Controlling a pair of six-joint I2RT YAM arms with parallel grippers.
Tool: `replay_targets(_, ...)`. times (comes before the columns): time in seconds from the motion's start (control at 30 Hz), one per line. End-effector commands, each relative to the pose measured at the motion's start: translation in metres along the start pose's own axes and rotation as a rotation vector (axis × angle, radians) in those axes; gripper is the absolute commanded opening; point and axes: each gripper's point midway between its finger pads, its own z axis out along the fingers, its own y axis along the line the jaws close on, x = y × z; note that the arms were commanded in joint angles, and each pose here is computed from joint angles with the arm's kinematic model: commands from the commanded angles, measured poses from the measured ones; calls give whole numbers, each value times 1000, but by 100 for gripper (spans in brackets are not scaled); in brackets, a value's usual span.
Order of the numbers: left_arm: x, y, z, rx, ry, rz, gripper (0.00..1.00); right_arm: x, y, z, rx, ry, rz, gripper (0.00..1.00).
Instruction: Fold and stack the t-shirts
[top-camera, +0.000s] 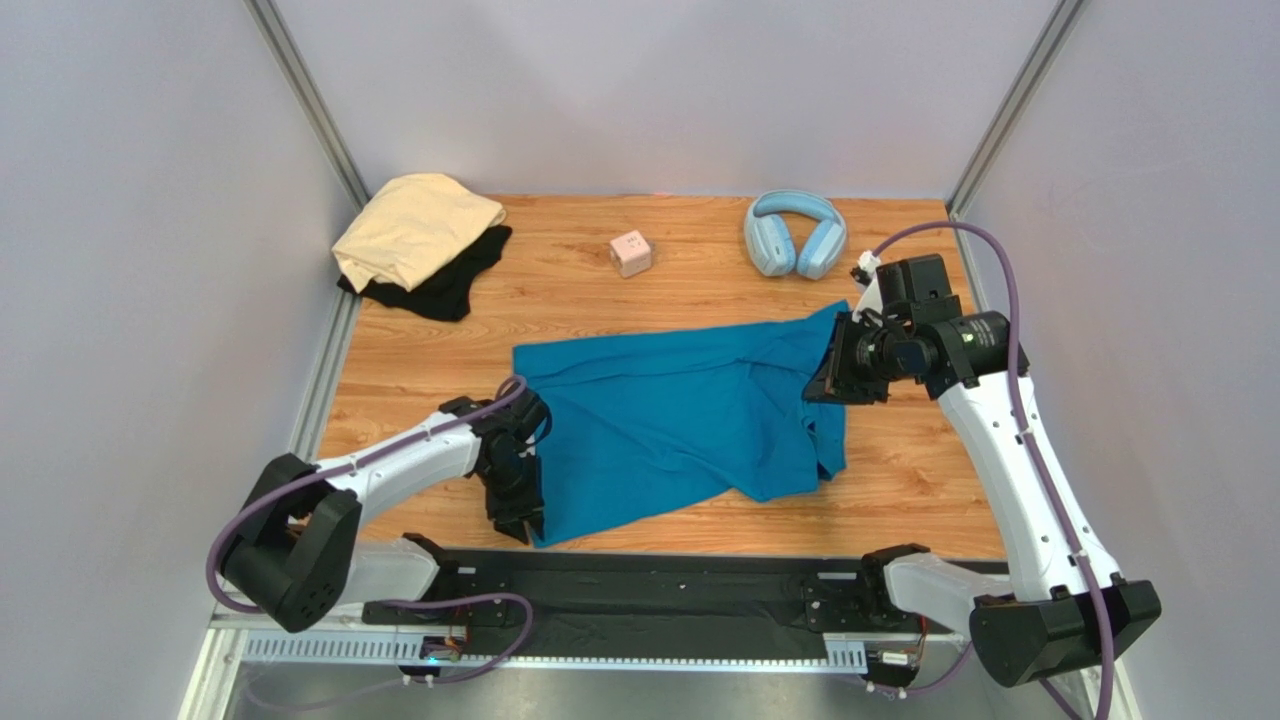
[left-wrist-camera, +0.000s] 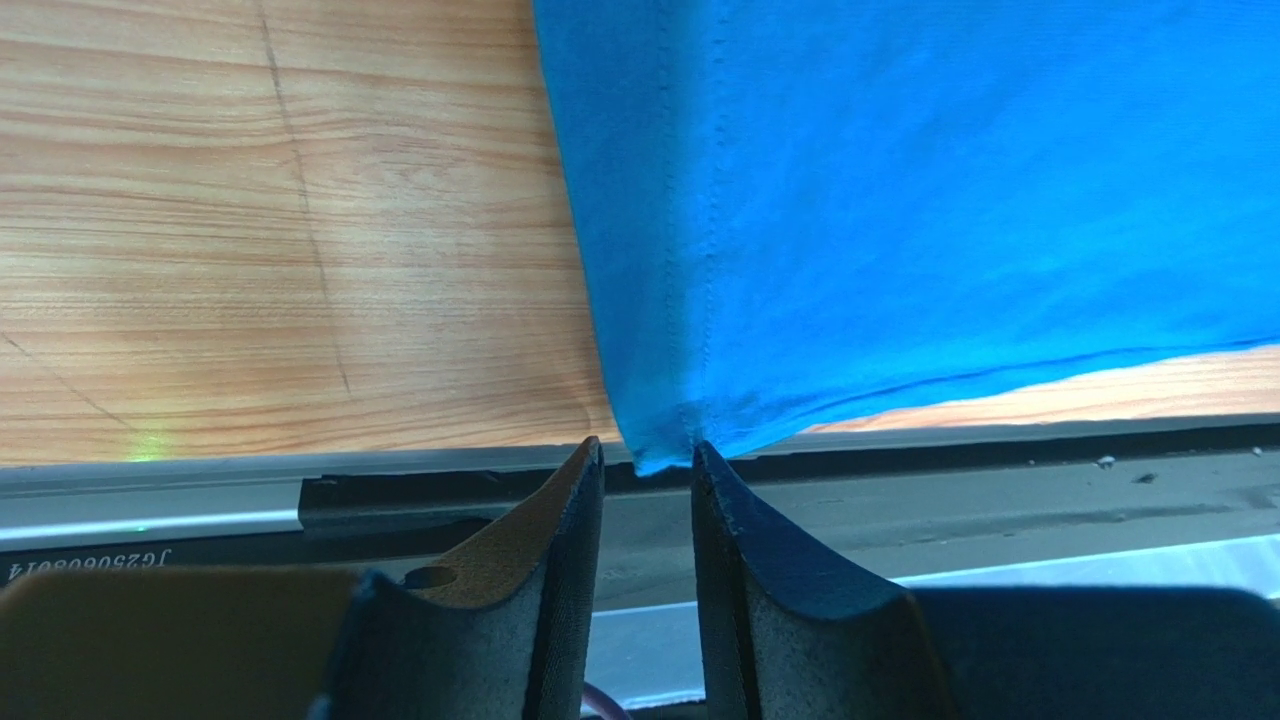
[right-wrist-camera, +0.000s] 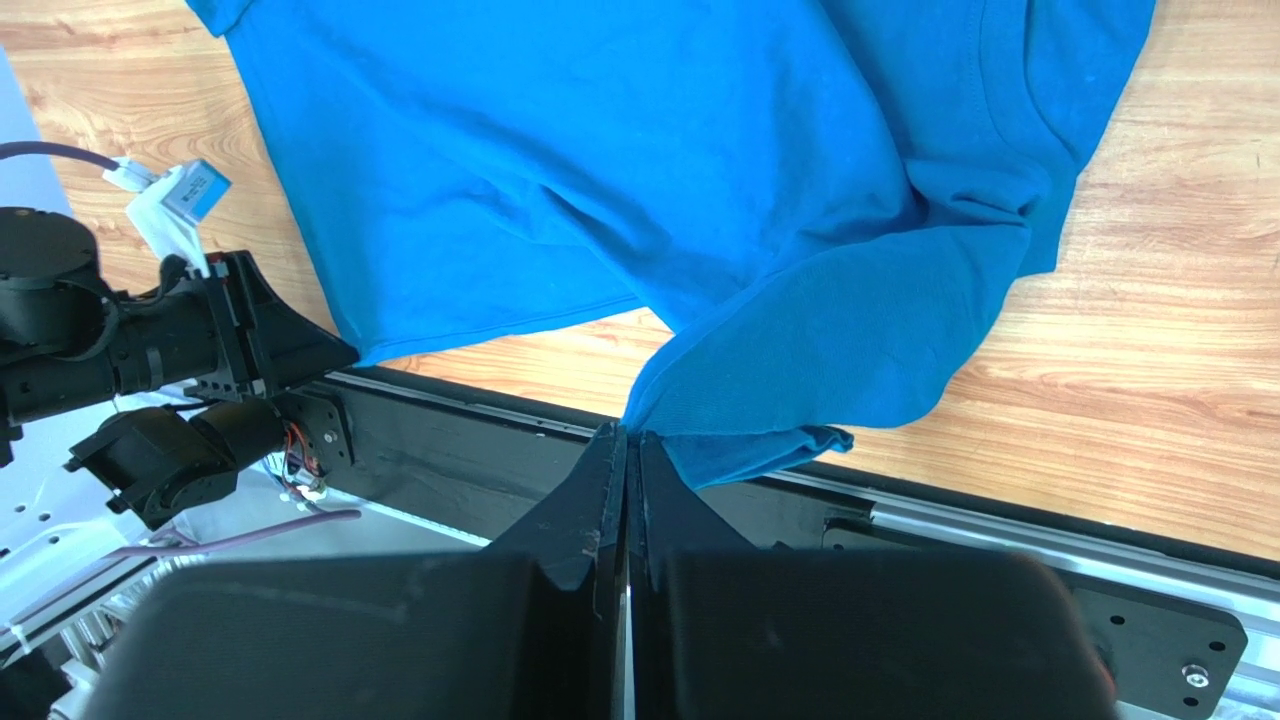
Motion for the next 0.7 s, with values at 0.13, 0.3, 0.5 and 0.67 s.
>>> replay_targets(0.13,-3,-7,2,-34,62,2,32,-21,17,-22,-63,-93,-34,0)
replay_targets(0.3,-10,-15,3,-52,72,20,29,-21,18,-23,-74,-89,-28,0)
replay_targets(0.5,-14,-22,1,-51,57,35,9,-17,14,-18,-70,-75,-17,0)
replay_targets(0.67,-16,-23,-6,-49,31,43,0,-17,12,-13,-66,-69,-13,0)
